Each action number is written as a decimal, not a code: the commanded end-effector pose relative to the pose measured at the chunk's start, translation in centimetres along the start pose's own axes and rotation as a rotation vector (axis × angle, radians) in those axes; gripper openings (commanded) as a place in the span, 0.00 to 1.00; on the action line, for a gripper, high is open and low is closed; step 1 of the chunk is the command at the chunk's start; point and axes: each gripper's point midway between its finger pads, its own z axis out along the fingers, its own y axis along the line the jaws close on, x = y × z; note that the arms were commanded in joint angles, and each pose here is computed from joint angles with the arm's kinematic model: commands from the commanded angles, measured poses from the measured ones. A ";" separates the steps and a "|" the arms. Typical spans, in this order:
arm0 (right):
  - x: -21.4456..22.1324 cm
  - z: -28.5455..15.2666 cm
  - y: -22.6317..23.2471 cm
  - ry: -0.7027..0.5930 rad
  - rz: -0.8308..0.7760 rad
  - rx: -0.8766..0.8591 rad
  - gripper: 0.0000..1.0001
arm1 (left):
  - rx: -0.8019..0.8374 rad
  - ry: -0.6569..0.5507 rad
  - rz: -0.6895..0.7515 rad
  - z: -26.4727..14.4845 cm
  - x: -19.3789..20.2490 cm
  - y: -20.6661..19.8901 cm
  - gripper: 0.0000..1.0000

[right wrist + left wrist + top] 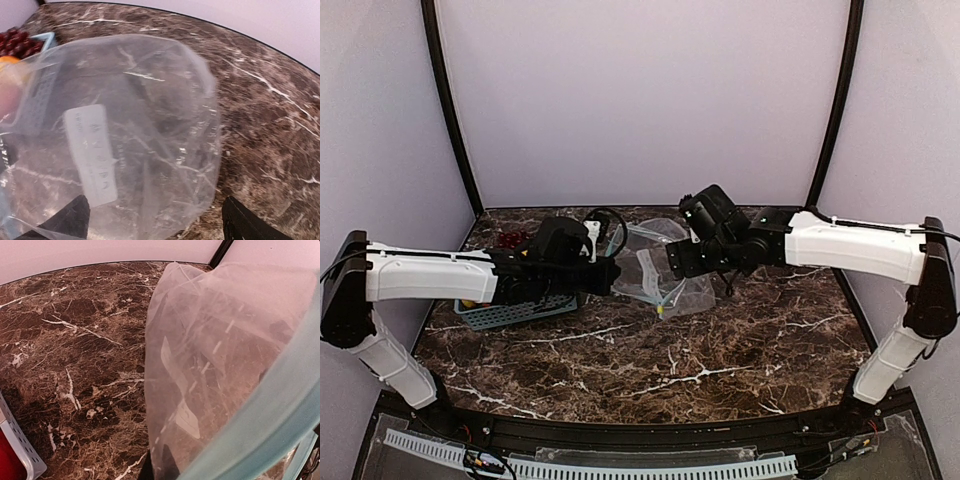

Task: Place the food in the zip-top bag and seal the zipper
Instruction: Pass from the left arm to the right

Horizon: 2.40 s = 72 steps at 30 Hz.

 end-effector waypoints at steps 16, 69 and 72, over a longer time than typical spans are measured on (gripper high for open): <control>-1.1 -6.0 9.5 -0.088 -0.196 -0.439 0.70 | 0.125 -0.009 -0.065 0.2 -2.0 -2.9 0.01; 0.0 -2.1 10.1 -0.124 -0.082 -0.044 0.18 | 0.150 -0.018 -0.125 -0.6 -1.7 -2.0 0.01; -0.6 -3.1 9.6 -0.134 -0.074 -0.047 0.02 | 0.097 -0.002 -0.104 -0.4 -1.2 -0.6 0.01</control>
